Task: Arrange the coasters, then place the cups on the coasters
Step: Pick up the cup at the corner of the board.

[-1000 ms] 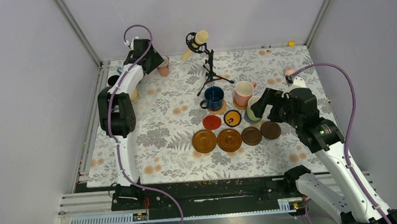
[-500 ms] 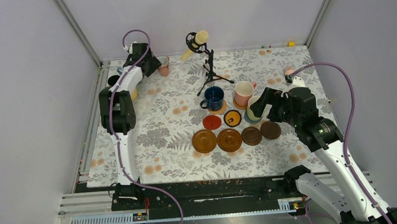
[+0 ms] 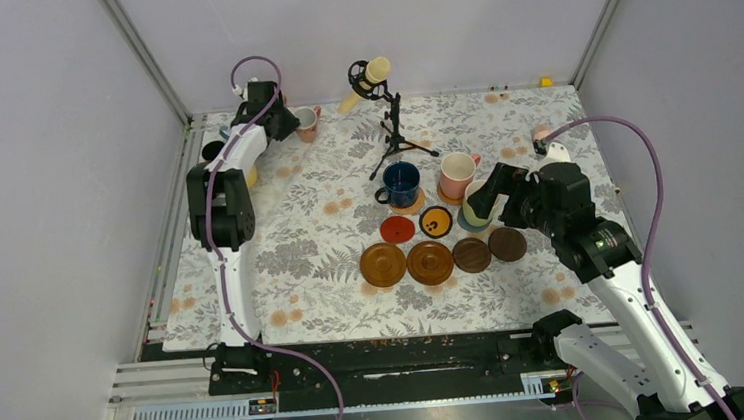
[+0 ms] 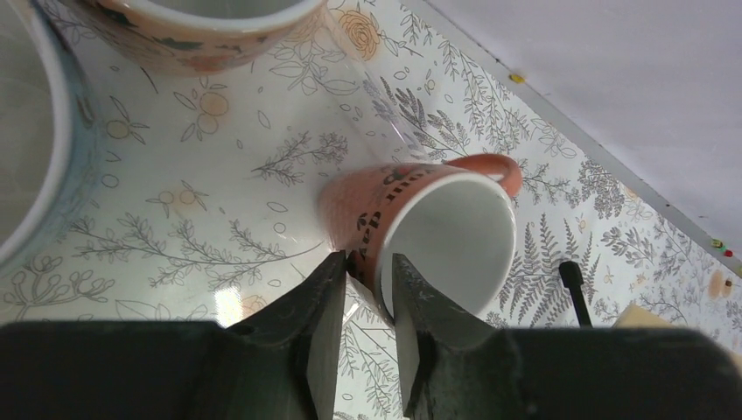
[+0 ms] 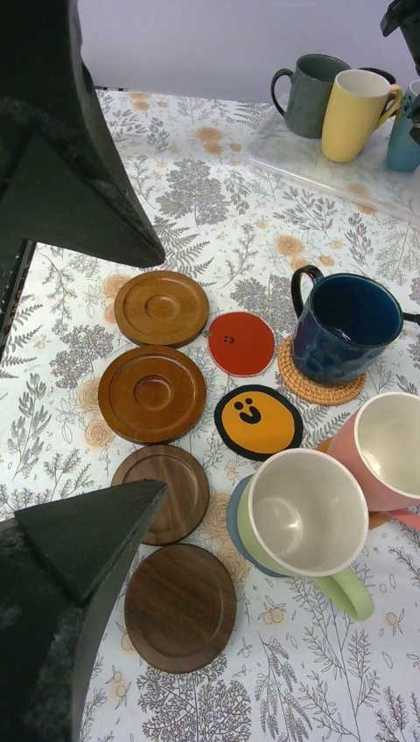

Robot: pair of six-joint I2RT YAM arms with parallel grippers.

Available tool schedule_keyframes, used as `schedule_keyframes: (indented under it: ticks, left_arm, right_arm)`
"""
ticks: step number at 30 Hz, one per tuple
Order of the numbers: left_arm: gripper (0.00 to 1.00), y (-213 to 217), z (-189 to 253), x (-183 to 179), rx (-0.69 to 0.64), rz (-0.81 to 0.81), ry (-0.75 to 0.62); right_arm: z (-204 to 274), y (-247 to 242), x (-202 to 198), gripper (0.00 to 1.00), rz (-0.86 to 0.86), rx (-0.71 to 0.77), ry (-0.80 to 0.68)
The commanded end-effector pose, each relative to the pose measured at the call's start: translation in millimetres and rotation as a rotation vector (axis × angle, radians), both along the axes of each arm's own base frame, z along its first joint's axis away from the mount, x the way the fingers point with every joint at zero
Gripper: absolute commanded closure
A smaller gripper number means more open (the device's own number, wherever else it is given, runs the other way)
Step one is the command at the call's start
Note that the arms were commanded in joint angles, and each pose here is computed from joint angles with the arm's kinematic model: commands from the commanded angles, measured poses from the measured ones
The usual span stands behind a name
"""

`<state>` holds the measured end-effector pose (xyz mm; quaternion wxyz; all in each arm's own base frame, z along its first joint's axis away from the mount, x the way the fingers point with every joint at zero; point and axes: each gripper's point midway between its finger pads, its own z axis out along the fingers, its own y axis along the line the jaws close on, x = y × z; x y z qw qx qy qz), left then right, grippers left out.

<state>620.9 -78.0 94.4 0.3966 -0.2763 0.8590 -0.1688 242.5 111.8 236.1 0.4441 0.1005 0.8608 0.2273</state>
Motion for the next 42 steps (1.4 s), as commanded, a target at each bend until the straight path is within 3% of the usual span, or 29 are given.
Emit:
schedule_keyframes:
  ticks: [1, 5, 11, 18, 29, 38, 42]
  left_arm:
    - [0.76, 3.4, 44.1, 11.0, 0.006, -0.013, -0.101]
    - [0.82, 7.8, 71.4, 6.3, 0.025, -0.009, -0.140]
    - [0.99, 17.5, 108.2, -3.3, 0.058, 0.019, -0.191]
    - [1.00, 19.0, 141.0, -30.3, 0.074, 0.001, -0.206]
    - [1.00, -11.4, 165.4, -135.7, 0.057, -0.122, -0.136]
    - [1.00, -72.9, 171.4, -223.4, 0.016, -0.308, -0.131]
    - [1.00, -82.6, 177.1, -256.7, 0.019, -0.337, -0.145]
  right_arm:
    - [19.1, 3.5, 5.8, 0.00, 0.005, 0.032, -0.061]
    - [19.8, 2.1, 4.0, 0.01, 0.002, 0.031, -0.066]
    - [12.7, -2.7, 1.3, 0.00, -0.015, 0.011, -0.044]
    - [6.7, -2.0, -5.5, 0.01, -0.014, 0.023, -0.009]
    - [-7.7, 0.8, -14.8, 0.06, -0.053, 0.090, 0.071]
    - [-4.1, 20.4, -14.6, 0.21, -0.057, 0.247, 0.111]
    - [-9.8, 31.4, -16.1, 0.25, -0.055, 0.243, 0.131]
